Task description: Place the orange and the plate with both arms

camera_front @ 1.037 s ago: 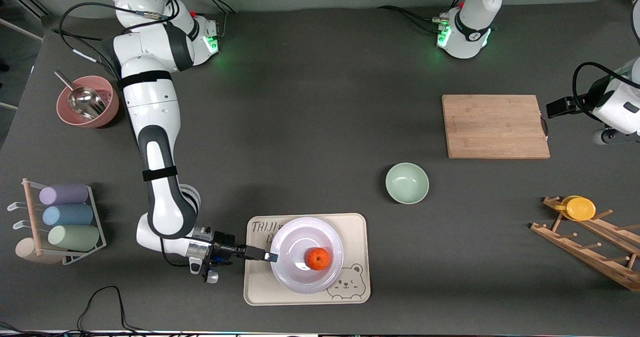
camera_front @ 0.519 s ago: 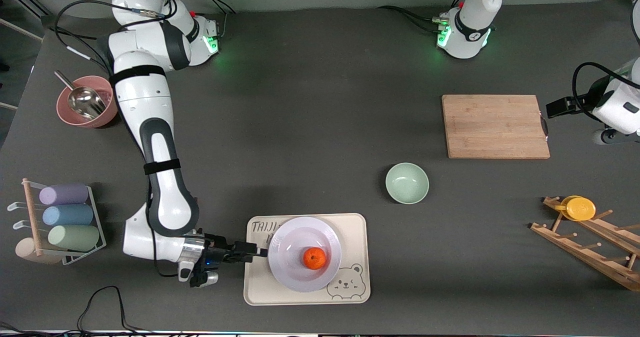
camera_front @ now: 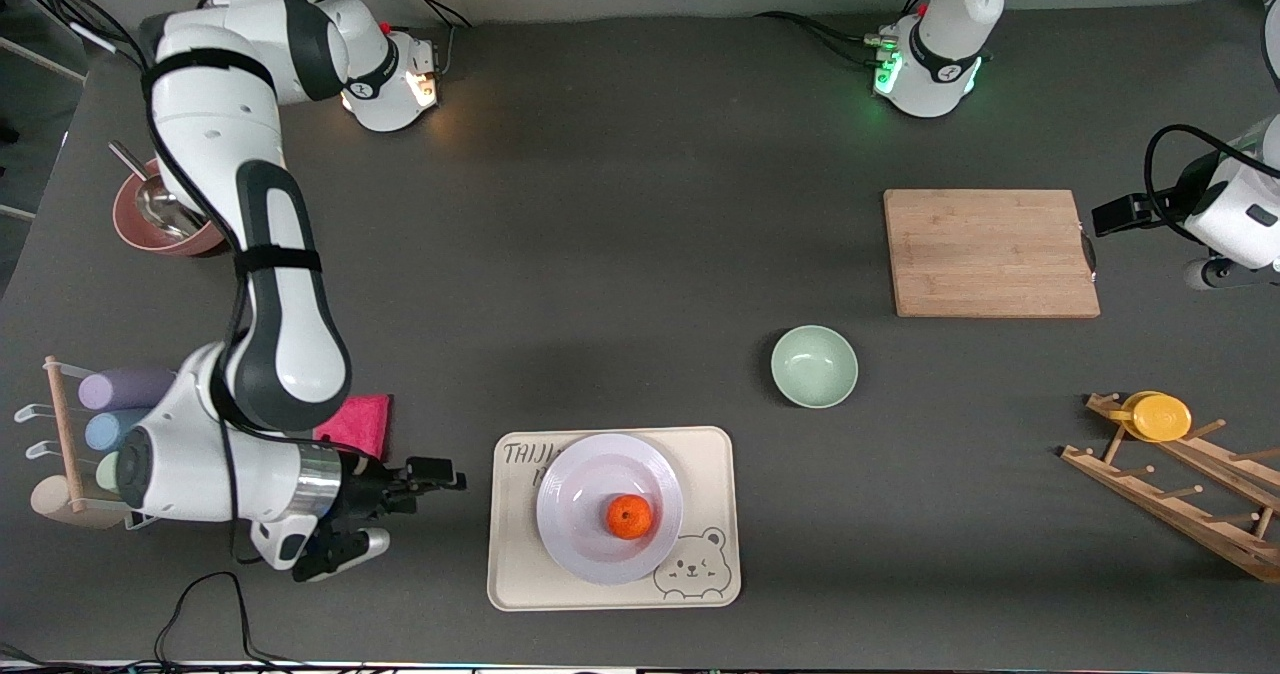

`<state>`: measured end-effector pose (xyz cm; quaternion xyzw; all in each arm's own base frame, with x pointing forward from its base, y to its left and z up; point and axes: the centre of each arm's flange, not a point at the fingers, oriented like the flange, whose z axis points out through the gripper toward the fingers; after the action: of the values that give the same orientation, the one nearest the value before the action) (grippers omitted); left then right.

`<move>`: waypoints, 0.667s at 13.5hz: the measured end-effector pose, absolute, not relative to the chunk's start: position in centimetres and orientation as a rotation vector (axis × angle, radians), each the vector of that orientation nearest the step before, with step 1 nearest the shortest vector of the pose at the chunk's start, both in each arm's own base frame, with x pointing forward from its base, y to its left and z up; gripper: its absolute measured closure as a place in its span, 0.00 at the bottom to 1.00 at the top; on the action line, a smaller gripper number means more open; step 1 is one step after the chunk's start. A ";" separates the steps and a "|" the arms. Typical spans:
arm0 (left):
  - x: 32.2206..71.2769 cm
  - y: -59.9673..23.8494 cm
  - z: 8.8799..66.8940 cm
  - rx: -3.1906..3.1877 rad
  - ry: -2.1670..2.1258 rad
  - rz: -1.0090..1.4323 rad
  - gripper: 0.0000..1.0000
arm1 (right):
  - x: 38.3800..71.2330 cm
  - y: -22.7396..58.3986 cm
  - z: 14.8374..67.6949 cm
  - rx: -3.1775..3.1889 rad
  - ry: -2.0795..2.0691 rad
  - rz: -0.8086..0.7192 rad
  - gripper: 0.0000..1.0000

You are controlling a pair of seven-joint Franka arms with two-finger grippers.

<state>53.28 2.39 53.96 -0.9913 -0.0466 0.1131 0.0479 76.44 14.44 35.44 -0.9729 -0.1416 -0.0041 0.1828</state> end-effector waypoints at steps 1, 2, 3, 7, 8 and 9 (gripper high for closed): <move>53.3 2.4 53.9 -3.022 -0.142 0.347 0.00 | 75.7 13.1 37.0 -2.805 -0.422 0.048 0.00; 53.3 2.4 53.9 -3.022 -0.142 0.349 0.00 | 74.7 11.8 38.7 -2.853 -0.424 0.099 0.00; 53.2 2.4 53.9 -3.022 -0.141 0.350 0.00 | 73.7 10.6 40.2 -2.894 -0.406 0.134 0.00; 53.2 2.3 53.9 -3.022 -0.140 0.352 0.00 | 68.0 9.0 46.4 -3.057 -0.340 0.206 0.00; 53.2 2.3 53.9 -3.022 -0.140 0.352 0.00 | 66.5 9.3 47.9 -3.073 -0.336 0.202 0.00; 53.2 2.3 53.9 -3.022 -0.140 0.352 0.00 | 65.1 9.3 49.5 -3.076 -0.335 0.187 0.00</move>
<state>53.25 2.32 53.89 -0.9911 -0.0459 0.1156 0.0480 65.13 9.30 49.54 -0.9921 -0.1080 0.0604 0.0209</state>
